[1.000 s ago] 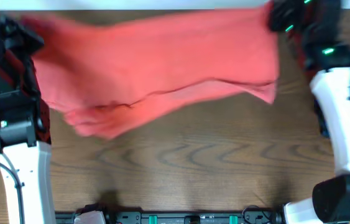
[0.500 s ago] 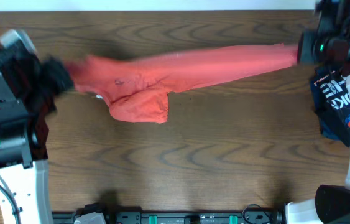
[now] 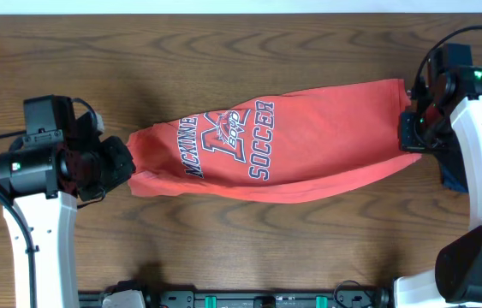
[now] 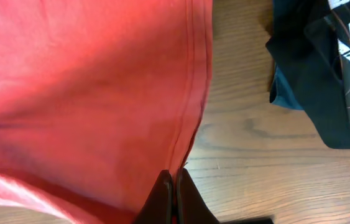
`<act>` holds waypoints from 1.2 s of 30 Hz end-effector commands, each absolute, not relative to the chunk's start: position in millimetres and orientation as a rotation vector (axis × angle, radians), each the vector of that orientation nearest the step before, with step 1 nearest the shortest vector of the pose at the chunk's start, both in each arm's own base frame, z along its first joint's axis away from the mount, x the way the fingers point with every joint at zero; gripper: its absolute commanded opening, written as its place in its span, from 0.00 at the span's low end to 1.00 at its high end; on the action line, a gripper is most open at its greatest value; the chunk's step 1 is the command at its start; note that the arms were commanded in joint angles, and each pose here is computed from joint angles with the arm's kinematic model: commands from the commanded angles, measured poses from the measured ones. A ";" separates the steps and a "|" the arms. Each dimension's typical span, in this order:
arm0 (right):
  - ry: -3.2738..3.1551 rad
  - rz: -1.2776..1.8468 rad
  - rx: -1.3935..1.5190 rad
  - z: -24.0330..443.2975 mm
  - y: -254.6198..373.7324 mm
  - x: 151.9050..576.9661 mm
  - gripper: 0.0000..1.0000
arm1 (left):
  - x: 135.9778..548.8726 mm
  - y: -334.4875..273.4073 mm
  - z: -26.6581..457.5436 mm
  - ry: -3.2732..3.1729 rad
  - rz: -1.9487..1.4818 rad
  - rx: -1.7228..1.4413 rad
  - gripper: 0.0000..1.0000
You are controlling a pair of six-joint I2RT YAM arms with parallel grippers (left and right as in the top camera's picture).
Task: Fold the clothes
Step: 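Stretch the red t-shirt between both grippers and lay it down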
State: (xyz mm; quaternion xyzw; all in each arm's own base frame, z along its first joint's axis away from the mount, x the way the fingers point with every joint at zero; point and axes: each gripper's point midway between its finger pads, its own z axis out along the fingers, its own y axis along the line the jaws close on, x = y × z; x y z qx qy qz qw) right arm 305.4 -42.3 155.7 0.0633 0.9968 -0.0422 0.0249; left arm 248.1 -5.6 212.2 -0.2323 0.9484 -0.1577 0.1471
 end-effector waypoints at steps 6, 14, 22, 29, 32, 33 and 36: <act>3.054 -0.178 0.266 157.6 -54.7 308.2 0.01 | 217.8 -53.0 210.7 2.873 -0.652 -0.530 0.06; 2.993 -0.404 0.474 162.7 -96.5 303.7 0.01 | 196.0 -71.1 186.8 3.018 -0.526 -0.427 0.06; 2.977 -0.445 0.531 164.0 -107.0 301.3 0.01 | 237.6 -57.4 138.1 2.882 -0.375 -0.502 0.06; 2.981 -0.442 0.529 163.8 -106.5 300.7 0.01 | 306.2 -67.2 127.2 2.675 -0.462 -0.475 0.29; 2.983 -0.441 0.525 163.8 -106.4 300.4 0.01 | 293.5 -77.1 109.8 2.781 -0.529 -0.504 0.64; 2.983 -0.442 0.524 163.8 -106.5 300.5 0.01 | 286.2 -77.2 103.7 2.824 -0.524 -0.520 0.70; 2.982 -0.441 0.524 163.8 -106.5 300.8 0.01 | 266.4 -72.6 91.2 2.928 -0.479 -0.569 0.75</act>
